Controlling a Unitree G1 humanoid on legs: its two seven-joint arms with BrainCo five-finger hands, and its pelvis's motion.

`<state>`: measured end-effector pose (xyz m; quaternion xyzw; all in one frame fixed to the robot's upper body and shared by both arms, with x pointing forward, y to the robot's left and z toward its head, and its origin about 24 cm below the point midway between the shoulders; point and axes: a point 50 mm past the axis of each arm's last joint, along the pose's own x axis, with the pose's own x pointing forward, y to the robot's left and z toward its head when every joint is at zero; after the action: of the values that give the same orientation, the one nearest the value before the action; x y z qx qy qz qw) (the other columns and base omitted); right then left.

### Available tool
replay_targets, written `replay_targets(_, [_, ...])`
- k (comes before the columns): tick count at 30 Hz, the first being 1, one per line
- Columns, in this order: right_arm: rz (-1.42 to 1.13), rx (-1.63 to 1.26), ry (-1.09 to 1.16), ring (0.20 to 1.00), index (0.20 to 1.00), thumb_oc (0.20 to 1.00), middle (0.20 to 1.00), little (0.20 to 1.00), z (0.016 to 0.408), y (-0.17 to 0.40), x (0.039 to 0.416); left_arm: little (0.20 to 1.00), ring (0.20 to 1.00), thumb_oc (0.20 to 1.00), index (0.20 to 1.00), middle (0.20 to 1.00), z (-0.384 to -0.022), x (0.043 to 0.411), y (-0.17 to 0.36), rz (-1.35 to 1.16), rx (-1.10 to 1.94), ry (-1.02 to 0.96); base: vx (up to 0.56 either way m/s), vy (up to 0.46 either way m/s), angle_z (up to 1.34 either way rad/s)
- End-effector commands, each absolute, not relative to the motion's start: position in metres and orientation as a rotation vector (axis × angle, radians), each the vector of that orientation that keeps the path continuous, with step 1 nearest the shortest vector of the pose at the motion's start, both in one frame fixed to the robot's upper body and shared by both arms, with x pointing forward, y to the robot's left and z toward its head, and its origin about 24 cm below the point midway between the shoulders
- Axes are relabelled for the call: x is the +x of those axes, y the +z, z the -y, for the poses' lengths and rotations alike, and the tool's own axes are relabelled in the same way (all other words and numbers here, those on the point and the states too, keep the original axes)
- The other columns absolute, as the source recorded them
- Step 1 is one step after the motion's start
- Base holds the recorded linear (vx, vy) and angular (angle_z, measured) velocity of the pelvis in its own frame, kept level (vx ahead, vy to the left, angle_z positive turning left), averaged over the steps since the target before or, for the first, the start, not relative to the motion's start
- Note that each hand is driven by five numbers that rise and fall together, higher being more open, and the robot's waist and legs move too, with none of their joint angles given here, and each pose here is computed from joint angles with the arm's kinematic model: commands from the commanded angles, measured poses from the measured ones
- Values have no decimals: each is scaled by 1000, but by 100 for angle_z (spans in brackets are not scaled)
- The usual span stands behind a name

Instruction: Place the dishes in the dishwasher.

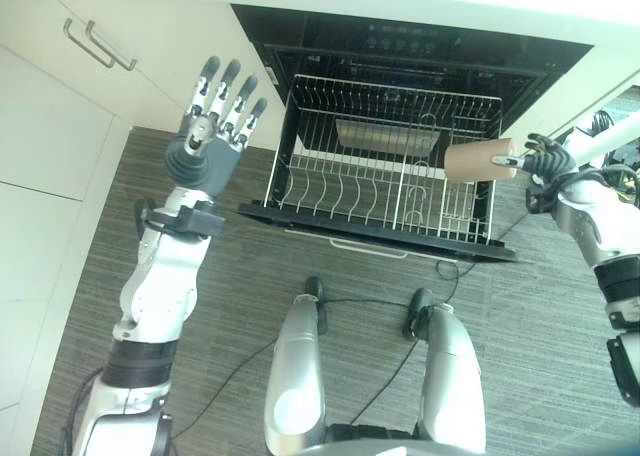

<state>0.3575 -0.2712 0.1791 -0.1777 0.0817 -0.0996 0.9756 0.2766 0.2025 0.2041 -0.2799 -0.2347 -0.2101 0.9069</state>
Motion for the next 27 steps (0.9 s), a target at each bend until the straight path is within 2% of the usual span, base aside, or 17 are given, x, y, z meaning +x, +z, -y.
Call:
replay_targets(1, [-51,-445,-191,1000,1000,1000,1000,1000,268,194,359,1000,1000,1000,1000,1000,-202,265,214,555,-583,-490,0,0,0])
replay_targets(3, [-7,-437,-187,1000,1000,1000,1000,1000,263,201,360,1000,1000,1000,1000,1000,-202,266,213,555,-582,-491,0,0,0])
replay_targets(9, [-97,-384,-240,1000,1000,1000,1000,1000,272,182,357,1000,1000,1000,1000,1000,-200,265,215,560,-579,-494,0,0,0])
replay_targets(13, [37,-291,-201,1000,1000,1000,1000,1000,256,190,354,1000,1000,1000,1000,1000,-201,261,216,610,-571,-501,18,14,1])
replay_targets(20, [209,-184,-123,1000,1000,1000,1000,1000,233,182,310,1000,1000,1000,1000,1000,-212,244,219,726,-540,-443,38,37,-3])
replay_targets(27, [324,-110,-82,1000,1000,1000,1000,1000,237,176,262,1000,1000,1000,1000,1000,-222,224,216,809,-505,-415,40,8,-13])
